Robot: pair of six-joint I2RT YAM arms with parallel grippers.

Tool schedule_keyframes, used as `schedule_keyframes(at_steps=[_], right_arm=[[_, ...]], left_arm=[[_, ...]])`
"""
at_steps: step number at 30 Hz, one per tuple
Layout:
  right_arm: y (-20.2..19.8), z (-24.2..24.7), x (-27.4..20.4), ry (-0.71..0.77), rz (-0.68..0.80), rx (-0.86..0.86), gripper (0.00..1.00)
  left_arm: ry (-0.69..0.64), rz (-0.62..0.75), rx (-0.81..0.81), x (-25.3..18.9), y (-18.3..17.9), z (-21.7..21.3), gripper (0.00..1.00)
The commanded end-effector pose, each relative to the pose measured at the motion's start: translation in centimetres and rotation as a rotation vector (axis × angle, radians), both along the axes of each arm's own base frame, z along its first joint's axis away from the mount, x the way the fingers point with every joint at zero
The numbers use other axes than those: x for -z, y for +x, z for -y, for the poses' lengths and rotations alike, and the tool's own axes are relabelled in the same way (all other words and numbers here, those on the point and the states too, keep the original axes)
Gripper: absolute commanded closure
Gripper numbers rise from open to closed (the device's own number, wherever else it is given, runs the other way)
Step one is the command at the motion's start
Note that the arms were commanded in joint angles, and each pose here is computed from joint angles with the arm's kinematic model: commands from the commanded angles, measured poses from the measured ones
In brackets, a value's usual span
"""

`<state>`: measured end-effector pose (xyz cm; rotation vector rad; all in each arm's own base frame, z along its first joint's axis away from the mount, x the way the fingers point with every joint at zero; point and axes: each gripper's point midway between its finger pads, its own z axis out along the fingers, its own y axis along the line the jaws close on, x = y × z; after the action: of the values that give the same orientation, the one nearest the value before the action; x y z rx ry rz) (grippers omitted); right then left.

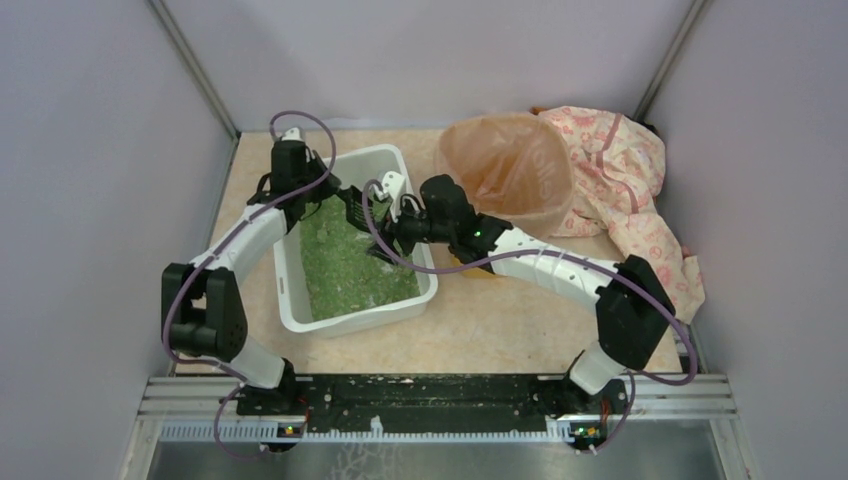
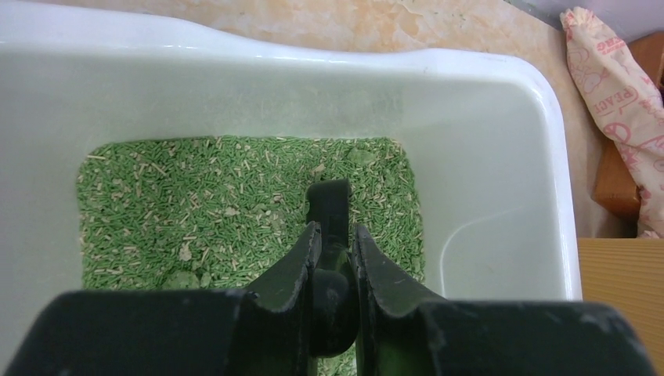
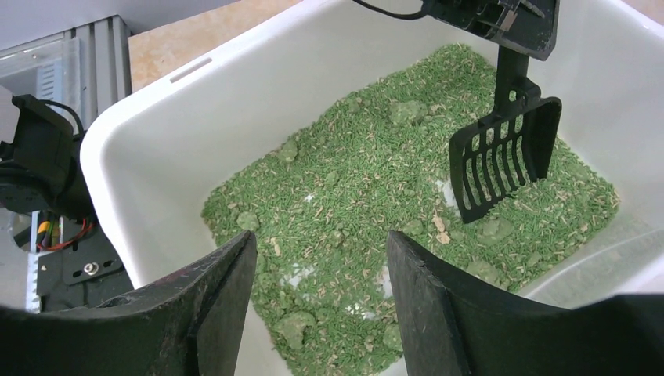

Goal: Clean the litter box

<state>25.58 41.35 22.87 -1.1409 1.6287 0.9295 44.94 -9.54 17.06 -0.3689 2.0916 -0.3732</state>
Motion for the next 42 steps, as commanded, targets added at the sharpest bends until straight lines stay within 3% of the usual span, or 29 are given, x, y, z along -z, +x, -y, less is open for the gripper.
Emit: schedule_keyframes(at_steps=[1,20,42], right_arm=[[-0.1,0.4,-4.4,0.102,0.076,-0.004,0.38],[-1.0,0.7,-3.5,0.1,0.031,-0.022,0.39],[-1.9,0.9,-3.2,0.106,0.01,-0.048,0.39]], left_arm=[[-0.034,-0.069,0.026,3.0,-0.3,0.9,1.0],[-0.268,-0.181,0.029,8.9,-3.8,3.4,1.0],[-0.462,-0.097,0.066,6.5,-6.8,1.8,1.0]])
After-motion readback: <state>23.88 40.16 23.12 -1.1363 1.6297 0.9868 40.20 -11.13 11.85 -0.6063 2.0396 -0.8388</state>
